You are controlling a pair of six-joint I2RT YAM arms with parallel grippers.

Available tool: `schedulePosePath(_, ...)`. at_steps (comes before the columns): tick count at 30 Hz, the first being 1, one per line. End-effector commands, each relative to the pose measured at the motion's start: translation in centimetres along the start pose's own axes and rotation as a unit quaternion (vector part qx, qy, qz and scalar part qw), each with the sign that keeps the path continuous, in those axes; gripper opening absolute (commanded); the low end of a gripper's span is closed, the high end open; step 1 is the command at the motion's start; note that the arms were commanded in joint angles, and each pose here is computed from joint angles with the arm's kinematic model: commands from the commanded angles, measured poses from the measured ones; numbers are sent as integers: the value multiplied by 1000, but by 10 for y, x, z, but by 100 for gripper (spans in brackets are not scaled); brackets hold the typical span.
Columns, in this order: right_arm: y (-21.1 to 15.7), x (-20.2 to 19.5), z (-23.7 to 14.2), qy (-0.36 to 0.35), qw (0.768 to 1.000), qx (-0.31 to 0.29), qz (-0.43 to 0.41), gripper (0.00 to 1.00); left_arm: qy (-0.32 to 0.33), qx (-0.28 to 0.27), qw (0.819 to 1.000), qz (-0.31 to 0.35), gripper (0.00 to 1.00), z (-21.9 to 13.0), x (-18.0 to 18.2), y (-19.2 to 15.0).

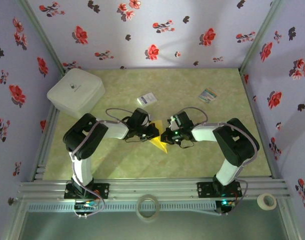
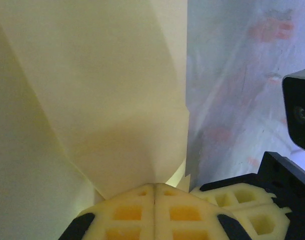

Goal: Fold a paper plane with a square sheet of paper (pick it up from the middle)
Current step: Fourth fold the wing at the center of the table.

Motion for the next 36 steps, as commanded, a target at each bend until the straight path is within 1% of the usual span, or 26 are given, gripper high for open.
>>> schedulePosePath(1,-20,-44,3,-70,996,25,41,0,55,10,998,-21,0,6,24,-2)
schedulePosePath(6,-23,-46,3,-69,996,30,43,0,83,5,996,-20,0,-2,30,10)
schedulePosePath(11,-25,-47,3,-68,996,33,42,0,89,-1,996,-20,0,-8,34,25)
schedulePosePath(27,-32,-51,5,-62,996,45,46,0,107,-27,993,-44,0,-32,72,70)
schedulePosePath(32,-33,-50,5,-58,996,49,45,0,112,-32,992,-43,0,-40,72,82)
schedulePosePath(36,-35,-49,5,-54,996,55,43,0,108,-41,993,-38,1,-48,62,87)
Point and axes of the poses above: each hand's point on the last joint's axis, 136 mm out from that joint toward the fingers, its own z axis out along the fingers, its own x axis along the line the jaws close on, y = z × x, the point moved 2 cm from there along -z, back along the fingers, and after that the axes turned 12 degrees about z, right-handed, at the moved point
